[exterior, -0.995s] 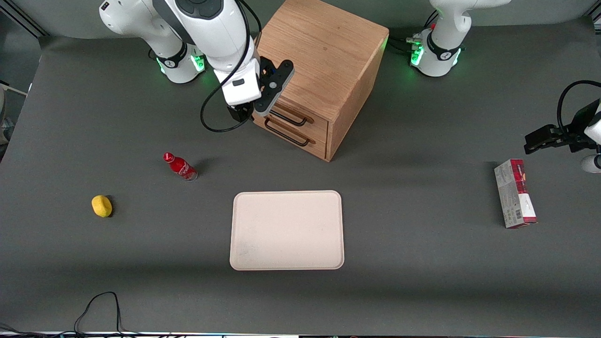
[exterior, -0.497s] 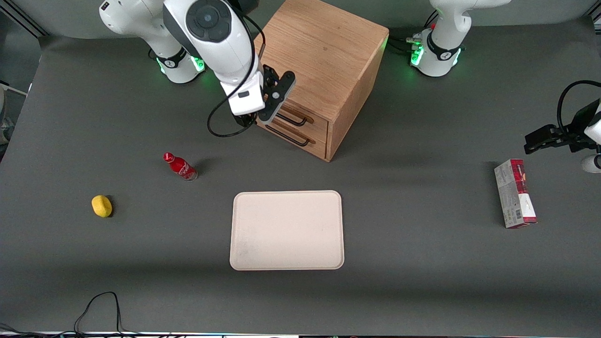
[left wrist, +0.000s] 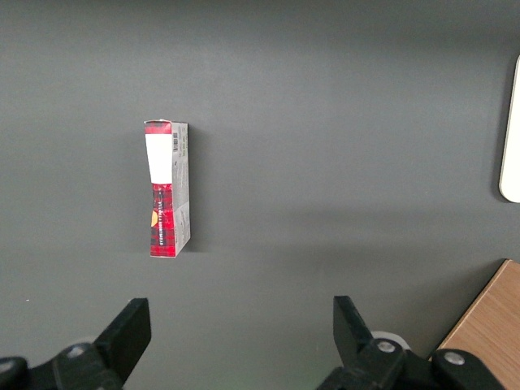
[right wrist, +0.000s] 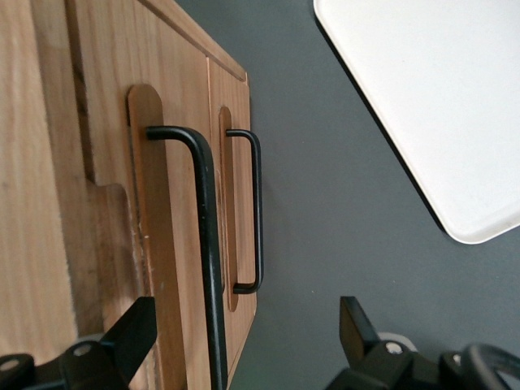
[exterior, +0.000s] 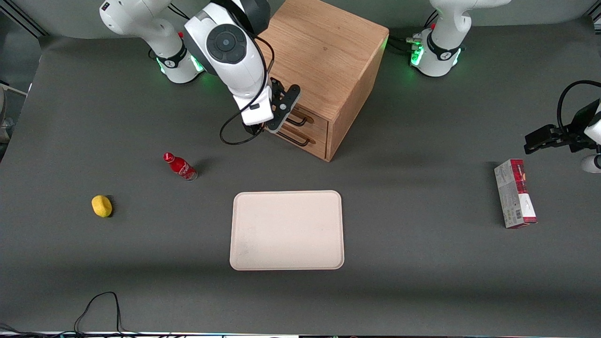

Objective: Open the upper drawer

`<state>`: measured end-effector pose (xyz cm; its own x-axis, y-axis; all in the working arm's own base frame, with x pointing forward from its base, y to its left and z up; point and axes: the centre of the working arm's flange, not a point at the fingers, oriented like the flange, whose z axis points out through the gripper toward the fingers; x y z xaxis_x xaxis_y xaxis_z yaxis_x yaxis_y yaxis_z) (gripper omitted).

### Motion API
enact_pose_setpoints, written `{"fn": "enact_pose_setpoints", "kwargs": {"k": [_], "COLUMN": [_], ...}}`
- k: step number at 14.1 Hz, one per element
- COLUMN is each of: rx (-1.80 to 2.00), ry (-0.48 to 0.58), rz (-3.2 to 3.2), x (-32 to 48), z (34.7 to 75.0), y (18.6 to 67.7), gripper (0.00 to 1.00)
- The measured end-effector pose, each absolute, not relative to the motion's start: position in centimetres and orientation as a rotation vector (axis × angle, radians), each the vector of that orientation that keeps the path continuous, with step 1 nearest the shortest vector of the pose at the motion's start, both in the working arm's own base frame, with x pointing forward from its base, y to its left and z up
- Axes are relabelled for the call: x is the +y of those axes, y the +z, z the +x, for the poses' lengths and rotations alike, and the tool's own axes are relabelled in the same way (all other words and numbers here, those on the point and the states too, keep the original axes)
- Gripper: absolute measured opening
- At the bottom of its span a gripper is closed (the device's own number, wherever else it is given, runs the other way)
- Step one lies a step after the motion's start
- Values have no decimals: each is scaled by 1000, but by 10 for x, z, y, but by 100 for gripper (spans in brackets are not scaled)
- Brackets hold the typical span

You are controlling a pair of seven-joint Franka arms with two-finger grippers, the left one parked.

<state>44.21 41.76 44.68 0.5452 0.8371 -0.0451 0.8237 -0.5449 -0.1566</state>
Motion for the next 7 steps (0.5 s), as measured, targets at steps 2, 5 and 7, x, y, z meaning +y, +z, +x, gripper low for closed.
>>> {"fn": "enact_pose_setpoints", "kwargs": {"k": [2,5,7], "rx": [-1431,-1424,-1412], "ry": [181,182,167], "rz": [-2661,-2666,-2672], "x": [416,413,410], "z": [442,444,448], "y": [442,441,441], "gripper": [100,100,100]}}
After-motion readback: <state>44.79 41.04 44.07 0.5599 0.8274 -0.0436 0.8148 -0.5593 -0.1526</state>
